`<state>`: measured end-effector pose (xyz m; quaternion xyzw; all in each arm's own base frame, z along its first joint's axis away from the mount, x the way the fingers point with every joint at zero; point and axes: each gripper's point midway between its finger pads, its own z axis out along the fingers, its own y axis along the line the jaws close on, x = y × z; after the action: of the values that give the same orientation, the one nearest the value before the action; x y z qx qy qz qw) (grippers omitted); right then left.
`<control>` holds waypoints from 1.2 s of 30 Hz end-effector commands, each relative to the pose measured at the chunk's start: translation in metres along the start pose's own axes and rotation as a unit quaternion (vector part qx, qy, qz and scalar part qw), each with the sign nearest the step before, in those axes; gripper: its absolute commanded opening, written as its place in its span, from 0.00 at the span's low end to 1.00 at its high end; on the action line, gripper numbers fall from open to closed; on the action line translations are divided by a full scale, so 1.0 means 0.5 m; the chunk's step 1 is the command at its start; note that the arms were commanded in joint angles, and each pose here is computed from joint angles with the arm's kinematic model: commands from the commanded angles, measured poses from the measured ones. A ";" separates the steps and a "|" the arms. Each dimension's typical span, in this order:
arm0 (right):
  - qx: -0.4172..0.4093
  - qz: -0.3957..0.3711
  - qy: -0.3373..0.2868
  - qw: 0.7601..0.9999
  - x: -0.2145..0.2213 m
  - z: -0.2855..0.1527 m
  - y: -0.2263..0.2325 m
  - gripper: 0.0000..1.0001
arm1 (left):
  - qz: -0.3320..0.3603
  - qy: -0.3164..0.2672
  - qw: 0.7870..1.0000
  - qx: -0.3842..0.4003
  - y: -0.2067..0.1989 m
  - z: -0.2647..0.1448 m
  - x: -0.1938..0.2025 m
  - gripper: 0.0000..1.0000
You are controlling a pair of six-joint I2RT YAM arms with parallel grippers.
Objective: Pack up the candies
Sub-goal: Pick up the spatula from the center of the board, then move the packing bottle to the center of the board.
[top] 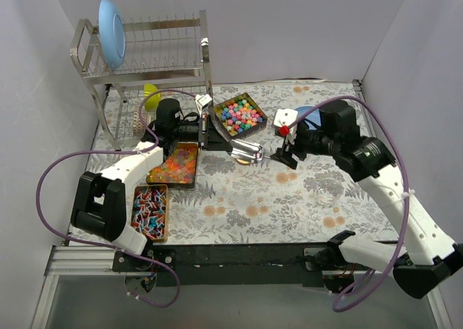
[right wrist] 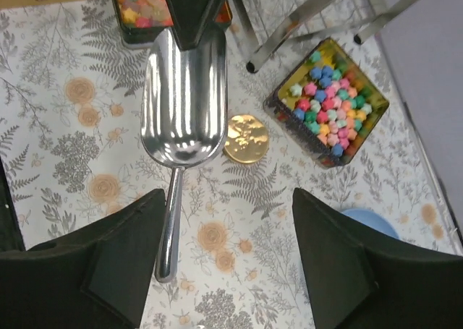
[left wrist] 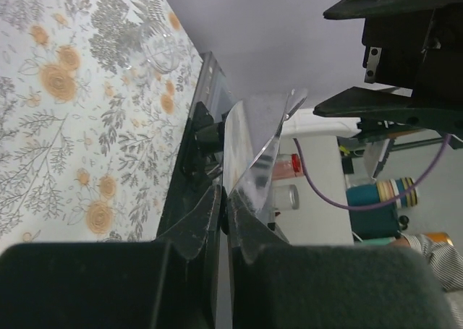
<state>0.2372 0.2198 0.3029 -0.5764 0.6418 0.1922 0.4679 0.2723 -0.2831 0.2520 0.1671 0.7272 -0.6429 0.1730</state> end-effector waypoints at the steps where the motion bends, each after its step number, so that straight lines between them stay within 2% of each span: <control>1: 0.011 -0.007 -0.100 0.995 -0.074 -0.019 0.007 0.79 | -0.016 0.036 0.998 0.049 -0.027 -0.013 0.021 0.00; 5: -0.018 -0.008 -0.095 0.995 -0.065 -0.006 0.023 0.76 | -0.032 0.033 0.998 0.042 -0.016 -0.012 0.027 0.00; 13: -0.068 -0.023 -0.086 0.994 -0.058 0.013 0.042 0.63 | -0.033 0.001 0.999 0.003 0.006 -0.011 0.008 0.00; 19: -0.074 -0.013 -0.073 0.994 -0.044 0.023 0.045 0.62 | -0.036 -0.015 0.999 -0.013 0.016 -0.014 -0.005 0.00; 22: -0.034 0.006 -0.060 0.998 -0.038 0.024 0.016 0.61 | -0.040 -0.028 0.998 -0.034 0.031 -0.016 -0.017 0.00; 23: 0.004 0.010 -0.041 0.999 -0.024 0.019 -0.009 0.61 | -0.035 -0.034 0.998 -0.044 0.039 -0.017 -0.021 0.00; 26: 0.029 0.008 0.018 0.999 0.045 -0.012 -0.023 0.61 | -0.035 -0.051 0.995 -0.074 0.057 -0.024 -0.034 0.00; 27: 0.007 0.032 0.054 0.998 0.091 -0.027 0.000 0.60 | -0.036 -0.054 0.995 -0.078 0.061 -0.027 -0.035 0.00; 28: 0.018 0.040 0.076 0.996 0.138 -0.051 -0.021 0.59 | -0.037 -0.056 0.994 -0.082 0.065 -0.028 -0.035 0.00; 30: 0.002 0.064 0.087 0.994 0.185 -0.080 -0.015 0.59 | -0.037 -0.058 0.994 -0.084 0.067 -0.029 -0.035 0.00; 31: 0.008 0.080 0.115 0.990 0.233 -0.110 -0.019 0.59 | -0.036 -0.060 0.994 -0.085 0.067 -0.031 -0.035 0.00; 36: -0.018 0.127 0.187 0.974 0.365 -0.143 0.006 0.59 | -0.030 -0.066 0.993 -0.090 0.068 -0.040 -0.035 0.00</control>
<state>0.2606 0.0804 0.2265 -0.4960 0.7705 0.1183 0.3825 0.3023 -0.2647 0.2116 0.0692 0.7826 -0.5923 0.1787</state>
